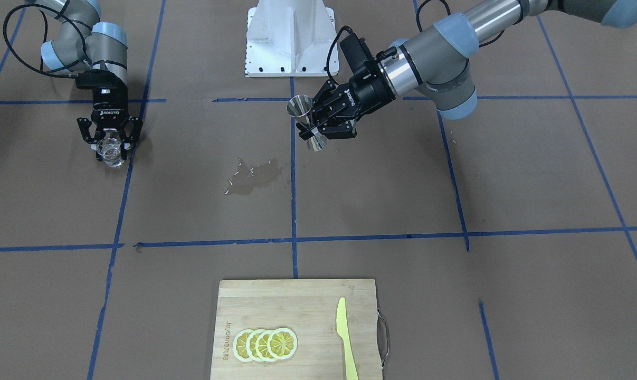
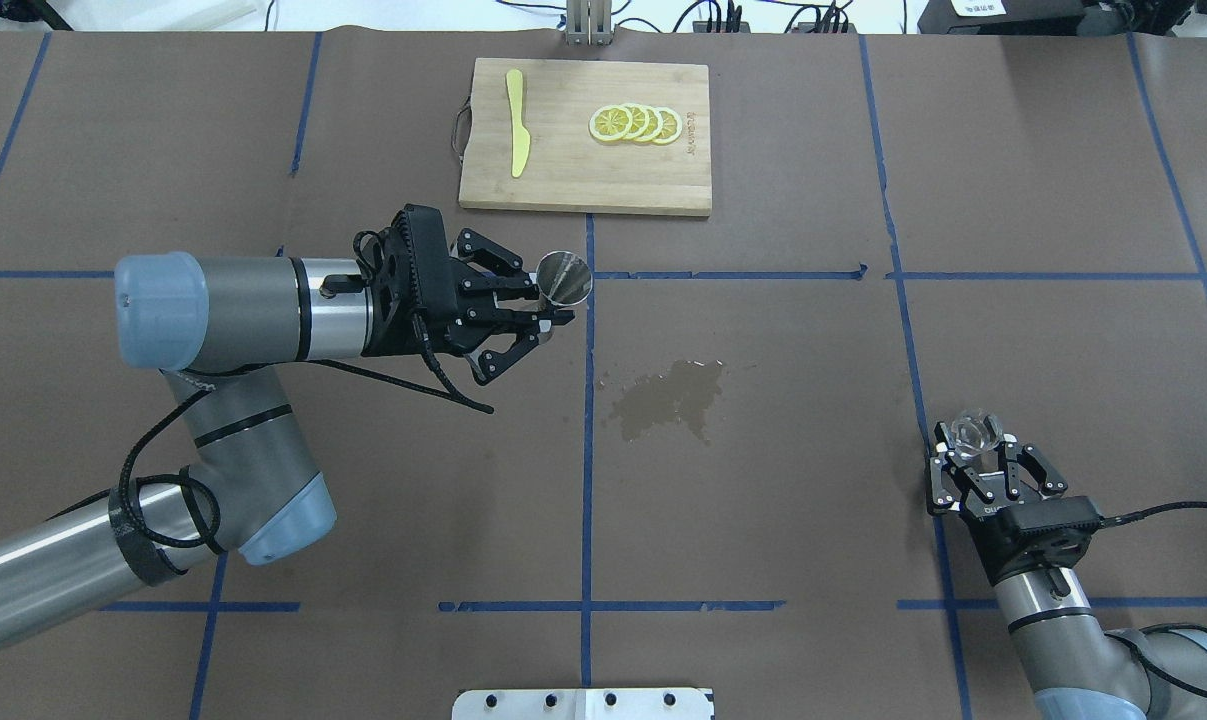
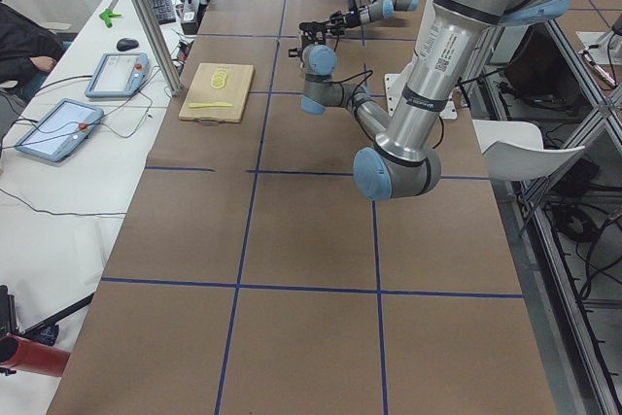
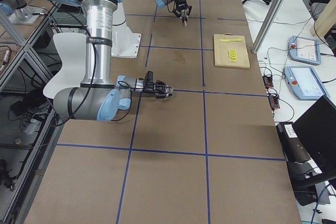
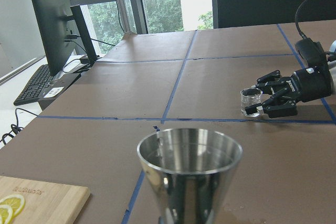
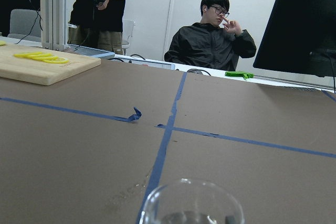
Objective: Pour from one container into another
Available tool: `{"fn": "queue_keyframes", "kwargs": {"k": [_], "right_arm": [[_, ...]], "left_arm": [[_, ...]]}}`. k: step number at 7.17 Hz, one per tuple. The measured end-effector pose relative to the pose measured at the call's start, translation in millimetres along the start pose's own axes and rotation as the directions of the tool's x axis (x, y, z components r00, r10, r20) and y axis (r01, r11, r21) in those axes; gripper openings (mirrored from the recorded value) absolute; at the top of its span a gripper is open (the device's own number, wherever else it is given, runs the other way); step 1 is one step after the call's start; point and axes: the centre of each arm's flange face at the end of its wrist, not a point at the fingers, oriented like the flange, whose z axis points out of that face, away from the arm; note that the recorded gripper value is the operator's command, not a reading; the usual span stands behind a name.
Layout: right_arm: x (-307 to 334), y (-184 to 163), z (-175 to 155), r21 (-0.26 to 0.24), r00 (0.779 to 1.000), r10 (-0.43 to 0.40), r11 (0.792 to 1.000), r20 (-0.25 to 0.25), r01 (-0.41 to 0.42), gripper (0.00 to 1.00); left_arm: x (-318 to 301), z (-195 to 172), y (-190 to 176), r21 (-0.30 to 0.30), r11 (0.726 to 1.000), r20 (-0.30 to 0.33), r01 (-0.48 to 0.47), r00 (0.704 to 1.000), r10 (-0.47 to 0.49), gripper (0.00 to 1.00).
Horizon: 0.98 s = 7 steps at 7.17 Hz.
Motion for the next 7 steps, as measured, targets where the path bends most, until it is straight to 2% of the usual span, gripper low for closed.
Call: {"fn": "queue_keyframes", "kwargs": {"k": [5,6,7], "right_arm": [[-3,-15,-4,0.008,0.997,0.063,0.998,0.032,-0.064,0.00],[-1,-18,-5,0.018,0.998,0.051,0.999,0.039,-0.051,0.00],[-1,-23,-5,0.028,0.999,-0.010,1.000,0.042,0.009,0.00]], "left_arm": [[1,-5,-2,0.007,1.000,0.000,0.000,1.000,0.000,0.00],[2,-6,-2,0.008,1.000,-0.001,0.000,1.000,0.000,0.00],[2,-6,-2,0.009,1.000,-0.001,-0.001,1.000,0.001,0.00]]}}
